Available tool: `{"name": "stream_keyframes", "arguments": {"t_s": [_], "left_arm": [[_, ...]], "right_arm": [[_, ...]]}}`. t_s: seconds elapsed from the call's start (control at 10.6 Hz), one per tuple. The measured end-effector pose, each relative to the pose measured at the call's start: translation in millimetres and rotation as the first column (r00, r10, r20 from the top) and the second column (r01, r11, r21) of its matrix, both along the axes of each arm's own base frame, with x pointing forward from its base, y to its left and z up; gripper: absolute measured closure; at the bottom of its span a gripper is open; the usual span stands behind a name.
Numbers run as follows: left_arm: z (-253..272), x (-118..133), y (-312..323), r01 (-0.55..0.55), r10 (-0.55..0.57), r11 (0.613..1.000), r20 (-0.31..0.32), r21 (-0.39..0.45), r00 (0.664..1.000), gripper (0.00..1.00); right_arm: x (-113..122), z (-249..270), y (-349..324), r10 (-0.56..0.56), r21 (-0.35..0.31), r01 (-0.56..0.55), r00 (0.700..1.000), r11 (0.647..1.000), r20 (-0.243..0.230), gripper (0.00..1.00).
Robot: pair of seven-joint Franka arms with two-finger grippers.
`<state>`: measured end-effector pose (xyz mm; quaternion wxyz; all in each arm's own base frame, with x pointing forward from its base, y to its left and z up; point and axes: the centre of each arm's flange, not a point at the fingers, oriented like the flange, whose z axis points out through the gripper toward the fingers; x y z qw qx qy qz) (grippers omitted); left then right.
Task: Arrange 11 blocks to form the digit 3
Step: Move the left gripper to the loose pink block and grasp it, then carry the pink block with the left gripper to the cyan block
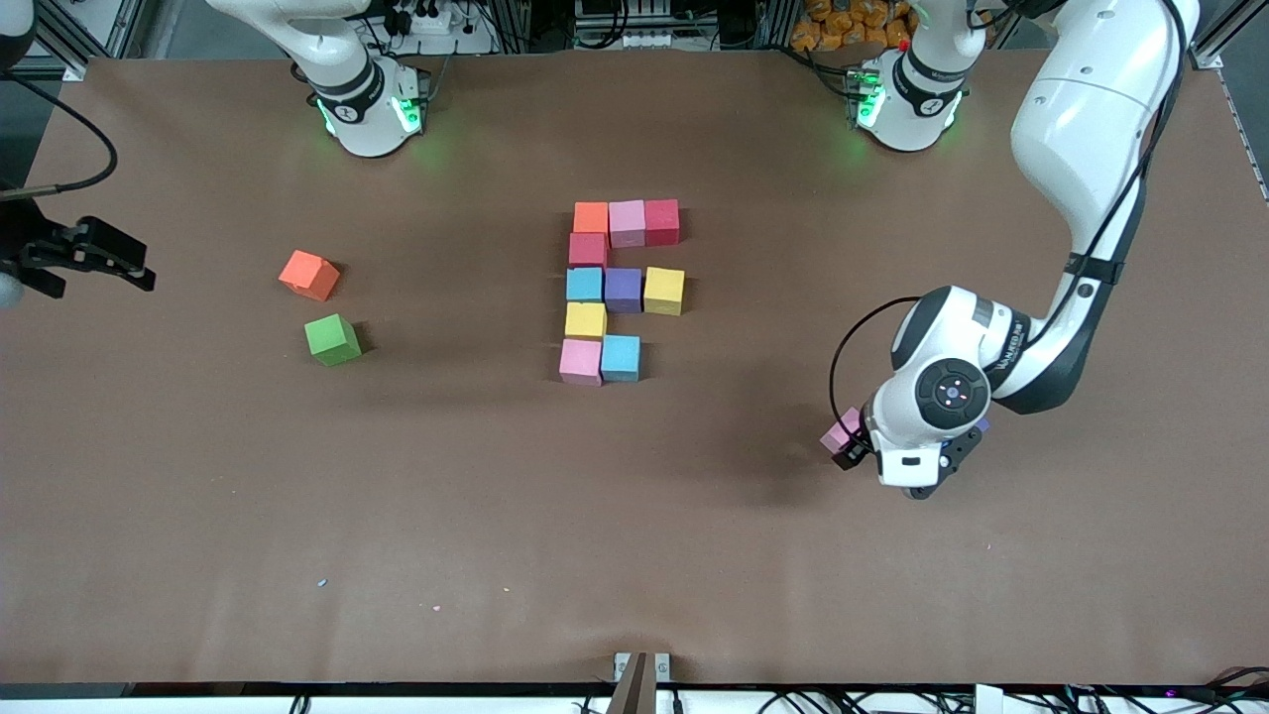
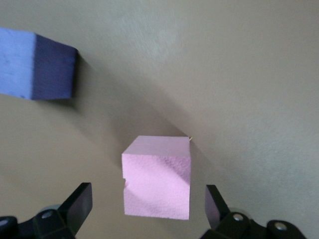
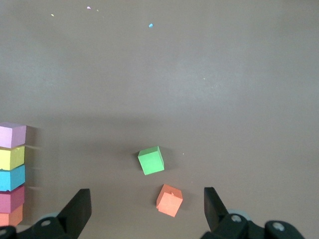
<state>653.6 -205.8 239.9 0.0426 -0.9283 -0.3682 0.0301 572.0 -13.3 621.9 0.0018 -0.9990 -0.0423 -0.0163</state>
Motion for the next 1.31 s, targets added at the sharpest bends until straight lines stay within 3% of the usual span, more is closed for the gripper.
{"name": "stream_keyframes", "arguments": {"t_s": [0.19, 0.47, 0.56, 0.75, 1.03, 1.31], "left_arm": [[-20, -10, 3, 0.005, -0.005, 1.0, 0.002, -0.016, 1.0, 0.0], [-24, -11, 8, 0.013, -0.013, 1.0, 0.001, -0.012, 1.0, 0.01], [-25, -11, 9, 0.012, -0.012, 1.0, -0.001, -0.011, 1.0, 0.14], [-26, -12, 14, 0.005, -0.005, 1.0, -0.003, -0.011, 1.0, 0.42], [-24, -16, 2, -0.04, 0.04, 0.999, -0.003, -0.017, 0.999, 0.44], [-6, -41, -68, -0.165, 0.165, 0.984, -0.004, -0.062, 0.986, 0.45]], "right_arm": [[9, 2, 1, -0.004, 0.044, 0.002, 0.998, 0.999, 0.059, 0.0], [11, 5, 1, 0.042, 0.049, -0.046, 0.996, 0.998, 0.085, 0.0], [10, 6, -2, 0.043, 0.048, -0.048, 0.995, 0.998, 0.085, 0.0], [6, 6, -10, 0.033, 0.049, -0.036, 0.997, 0.998, 0.067, 0.0], [-3, 5, -27, -0.012, 0.054, 0.011, 1.0, 0.998, 0.012, 0.0], [-8, 5, -26, -0.099, 0.043, 0.1, 0.995, 0.994, -0.025, 0.0]]}}
